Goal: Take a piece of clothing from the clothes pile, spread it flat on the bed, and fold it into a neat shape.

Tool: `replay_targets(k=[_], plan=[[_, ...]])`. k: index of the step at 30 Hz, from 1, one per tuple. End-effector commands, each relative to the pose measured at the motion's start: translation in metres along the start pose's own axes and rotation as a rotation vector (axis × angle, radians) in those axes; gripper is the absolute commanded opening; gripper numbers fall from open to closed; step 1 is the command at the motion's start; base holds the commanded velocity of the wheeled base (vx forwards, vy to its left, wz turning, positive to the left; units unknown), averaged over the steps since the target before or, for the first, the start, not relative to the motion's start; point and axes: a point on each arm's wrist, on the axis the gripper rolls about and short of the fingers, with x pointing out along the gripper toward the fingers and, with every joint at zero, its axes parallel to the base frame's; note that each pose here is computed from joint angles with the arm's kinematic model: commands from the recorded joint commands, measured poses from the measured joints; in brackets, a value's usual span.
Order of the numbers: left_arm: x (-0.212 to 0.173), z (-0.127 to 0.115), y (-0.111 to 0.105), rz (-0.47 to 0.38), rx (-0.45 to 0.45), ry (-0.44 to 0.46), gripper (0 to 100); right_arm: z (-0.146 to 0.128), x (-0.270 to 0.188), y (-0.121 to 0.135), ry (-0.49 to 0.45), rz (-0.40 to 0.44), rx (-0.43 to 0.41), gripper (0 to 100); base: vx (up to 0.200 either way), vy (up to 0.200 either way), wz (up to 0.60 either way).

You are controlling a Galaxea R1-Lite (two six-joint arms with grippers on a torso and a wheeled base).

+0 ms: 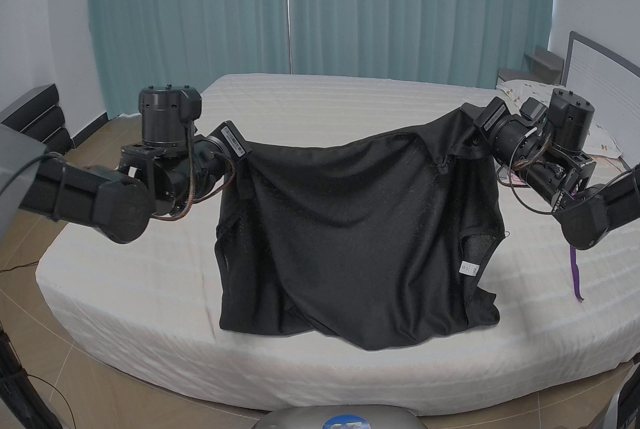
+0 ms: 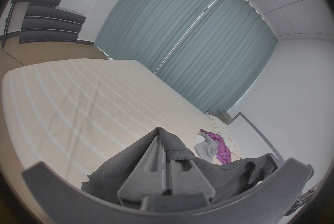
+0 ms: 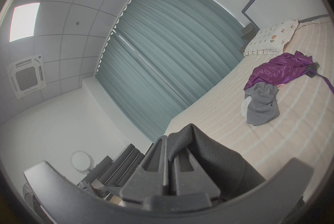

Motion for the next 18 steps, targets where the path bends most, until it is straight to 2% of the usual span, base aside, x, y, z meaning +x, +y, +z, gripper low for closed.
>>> replay_targets(k=[1, 6, 18], plan=[[0.043, -0.021, 0.020, 0.060, 0.005, 0.043, 0, -0.016, 0.026, -0.024, 0.021, -0.048, -0.001, 0, 0.200, 0.000, 0.00], [0.069, -0.040, 0.037, 0.104, 0.012, 0.079, 0, -0.042, 0.042, -0.051, 0.056, -0.118, -0.010, 0, 0.000, 0.000, 0.00], [0.105, -0.074, 0.066, 0.169, 0.004, 0.136, 0, -0.076, 0.073, -0.097, 0.077, -0.215, -0.015, 0, 0.000, 0.000, 0.00]])
